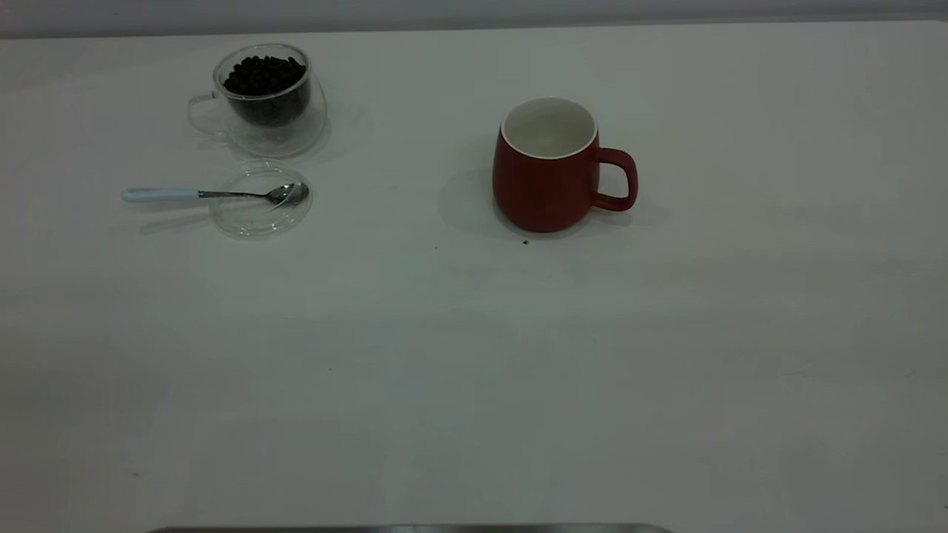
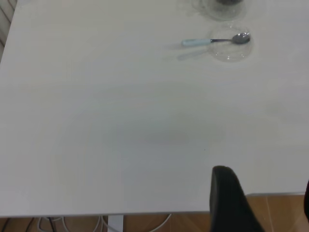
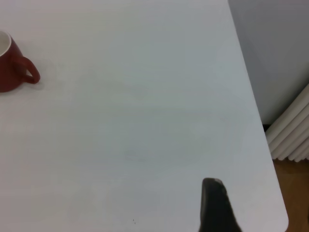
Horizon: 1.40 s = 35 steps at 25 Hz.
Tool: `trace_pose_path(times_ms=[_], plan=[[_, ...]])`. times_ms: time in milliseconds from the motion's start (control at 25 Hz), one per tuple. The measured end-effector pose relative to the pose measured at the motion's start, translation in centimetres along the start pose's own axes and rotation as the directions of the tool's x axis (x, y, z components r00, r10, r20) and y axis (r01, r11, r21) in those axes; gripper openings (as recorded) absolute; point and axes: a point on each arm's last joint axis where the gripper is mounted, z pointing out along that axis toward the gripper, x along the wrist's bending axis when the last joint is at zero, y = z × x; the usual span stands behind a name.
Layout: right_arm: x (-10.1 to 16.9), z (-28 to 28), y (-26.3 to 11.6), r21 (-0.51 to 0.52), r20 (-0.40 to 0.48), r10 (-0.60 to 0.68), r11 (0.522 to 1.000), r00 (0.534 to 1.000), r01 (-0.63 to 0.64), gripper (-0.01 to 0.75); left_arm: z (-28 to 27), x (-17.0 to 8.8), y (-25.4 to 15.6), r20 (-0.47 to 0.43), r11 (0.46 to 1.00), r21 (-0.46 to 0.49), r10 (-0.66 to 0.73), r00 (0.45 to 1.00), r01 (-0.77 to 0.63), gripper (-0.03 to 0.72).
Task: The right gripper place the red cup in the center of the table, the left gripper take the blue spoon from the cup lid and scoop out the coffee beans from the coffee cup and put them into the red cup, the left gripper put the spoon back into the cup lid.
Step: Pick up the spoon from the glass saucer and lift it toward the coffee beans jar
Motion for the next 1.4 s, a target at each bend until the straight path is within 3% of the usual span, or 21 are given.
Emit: trace_pose_path(times_ms=[400,720,1400], plan=[[0.4,0.0,0.0,0.001,-0.039,-0.052,0.999,0.998,0.052,0.48,0.0,0.0,0.0,0.0,1.0,0.0,0.0,1.0,0.0,0.433],[1.3,1.2,-0.4,-0.004,-0.123,-0.079,0.997,0.989,0.079,0.48,0.0,0.0,0.0,0.0,1.0,0.0,0.0,1.0,0.0,0.433],[1.8,2.0,-0.7,-0.026,-0.164,-0.152,0.988,0.975,0.149,0.48,0.0,0.0,0.0,0.0,1.0,0.0,0.0,1.0,0.0,0.433]])
